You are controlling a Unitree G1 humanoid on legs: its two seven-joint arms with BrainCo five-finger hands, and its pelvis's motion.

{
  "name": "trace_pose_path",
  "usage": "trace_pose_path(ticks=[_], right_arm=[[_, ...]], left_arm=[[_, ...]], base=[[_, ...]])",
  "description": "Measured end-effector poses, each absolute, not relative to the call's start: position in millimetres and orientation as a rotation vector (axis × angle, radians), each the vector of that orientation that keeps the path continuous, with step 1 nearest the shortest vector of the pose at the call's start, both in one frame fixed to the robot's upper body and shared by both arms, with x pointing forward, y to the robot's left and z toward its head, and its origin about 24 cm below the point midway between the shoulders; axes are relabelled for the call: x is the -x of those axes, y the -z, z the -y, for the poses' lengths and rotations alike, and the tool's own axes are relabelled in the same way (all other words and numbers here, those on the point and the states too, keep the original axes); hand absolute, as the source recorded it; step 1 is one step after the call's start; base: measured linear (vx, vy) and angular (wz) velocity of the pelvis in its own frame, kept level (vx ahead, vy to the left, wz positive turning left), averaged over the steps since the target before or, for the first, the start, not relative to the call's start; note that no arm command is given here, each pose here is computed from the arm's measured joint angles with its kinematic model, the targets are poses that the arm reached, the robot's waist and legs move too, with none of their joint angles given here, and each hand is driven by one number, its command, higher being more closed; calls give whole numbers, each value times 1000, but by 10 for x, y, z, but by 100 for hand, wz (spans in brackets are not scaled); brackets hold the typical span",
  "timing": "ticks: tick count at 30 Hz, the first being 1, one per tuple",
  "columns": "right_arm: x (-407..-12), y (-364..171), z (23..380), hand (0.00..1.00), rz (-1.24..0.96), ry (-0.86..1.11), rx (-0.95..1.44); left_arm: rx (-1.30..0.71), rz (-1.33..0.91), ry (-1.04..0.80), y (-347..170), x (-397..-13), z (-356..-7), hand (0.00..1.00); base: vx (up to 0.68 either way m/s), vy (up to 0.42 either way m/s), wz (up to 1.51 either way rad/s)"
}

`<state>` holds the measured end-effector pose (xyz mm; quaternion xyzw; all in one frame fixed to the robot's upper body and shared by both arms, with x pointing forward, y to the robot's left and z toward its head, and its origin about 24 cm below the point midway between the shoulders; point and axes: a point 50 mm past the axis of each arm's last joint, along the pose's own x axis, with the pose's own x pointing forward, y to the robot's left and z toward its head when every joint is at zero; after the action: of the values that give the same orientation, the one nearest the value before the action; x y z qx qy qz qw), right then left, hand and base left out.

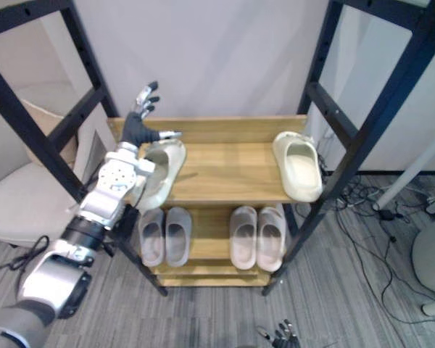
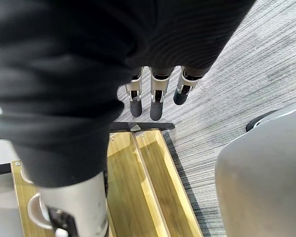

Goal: Organize the slippers on the shoe rack

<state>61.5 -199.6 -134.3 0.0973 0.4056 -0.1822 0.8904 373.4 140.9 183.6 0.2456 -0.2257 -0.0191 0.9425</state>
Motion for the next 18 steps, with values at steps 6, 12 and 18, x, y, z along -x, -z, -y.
trace_pose_path(ticks=[6,12,18], right_arm=[[-647,1334,2000,0,-829,377,-201],[-738,1279,2007,0,-783,373,-199],[-739,1268,2032,0,-779,369,-193]], left_arm=[[-639,420,36,-1731,-3779,-1424,0],[-767,424,11,-1755,-3803,-1497,0],[-839,419,-36,-1807,-3807,-1658,0]], base=[[0,0,0],[0,0,0],[0,0,0]])
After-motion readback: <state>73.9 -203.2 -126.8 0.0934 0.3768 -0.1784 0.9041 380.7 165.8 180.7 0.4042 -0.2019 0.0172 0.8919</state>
